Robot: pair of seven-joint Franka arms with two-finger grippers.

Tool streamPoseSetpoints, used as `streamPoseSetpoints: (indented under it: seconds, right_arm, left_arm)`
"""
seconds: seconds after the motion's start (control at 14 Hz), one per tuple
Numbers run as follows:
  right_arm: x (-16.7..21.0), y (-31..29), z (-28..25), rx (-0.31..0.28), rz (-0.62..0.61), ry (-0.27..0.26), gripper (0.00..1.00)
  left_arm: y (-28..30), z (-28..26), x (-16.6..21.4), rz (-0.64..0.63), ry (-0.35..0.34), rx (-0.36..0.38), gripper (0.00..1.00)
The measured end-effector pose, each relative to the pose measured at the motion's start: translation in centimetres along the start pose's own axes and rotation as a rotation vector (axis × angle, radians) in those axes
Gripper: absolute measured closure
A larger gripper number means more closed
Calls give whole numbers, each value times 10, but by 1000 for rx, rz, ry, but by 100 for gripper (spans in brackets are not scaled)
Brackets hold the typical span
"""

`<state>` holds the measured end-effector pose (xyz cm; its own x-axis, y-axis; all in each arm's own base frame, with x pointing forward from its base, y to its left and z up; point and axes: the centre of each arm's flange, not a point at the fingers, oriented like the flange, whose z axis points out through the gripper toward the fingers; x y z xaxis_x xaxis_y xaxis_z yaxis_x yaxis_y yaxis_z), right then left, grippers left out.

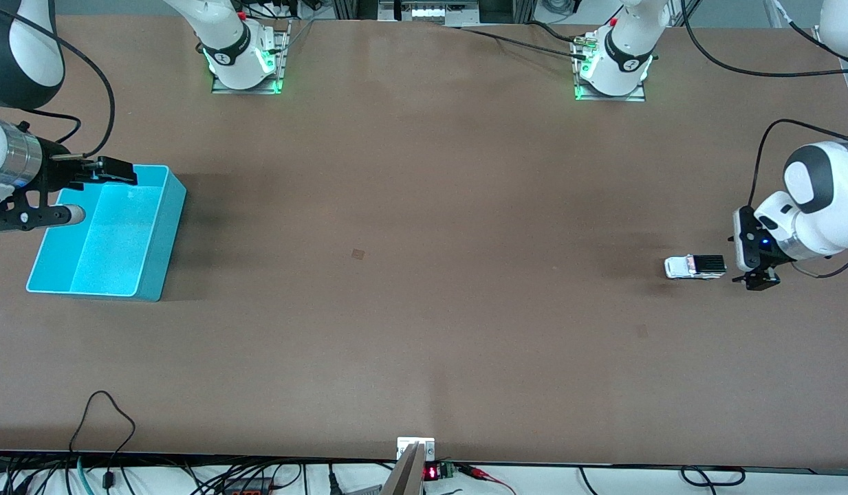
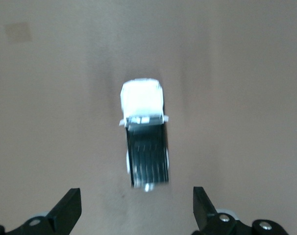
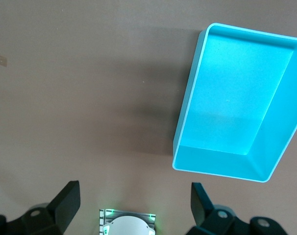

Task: Wind and store white jeep toy
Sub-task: 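Open the left gripper to release the jeep on the table, then withdraw the left gripper from the jeep as it rolls away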

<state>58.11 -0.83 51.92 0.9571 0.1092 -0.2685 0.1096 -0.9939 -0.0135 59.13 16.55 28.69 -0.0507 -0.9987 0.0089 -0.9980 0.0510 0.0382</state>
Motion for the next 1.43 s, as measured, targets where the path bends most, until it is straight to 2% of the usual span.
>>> streamPoseSetpoints:
  seconds: [0.86,1.43]
  right_arm:
    - [0,1,0,0,1,0,0]
    - [0,1,0,0,1,0,0]
  left_arm:
    - [-13,-32,43,72,-9,51,0]
    - [-19,-59,87,144,-23,89,0]
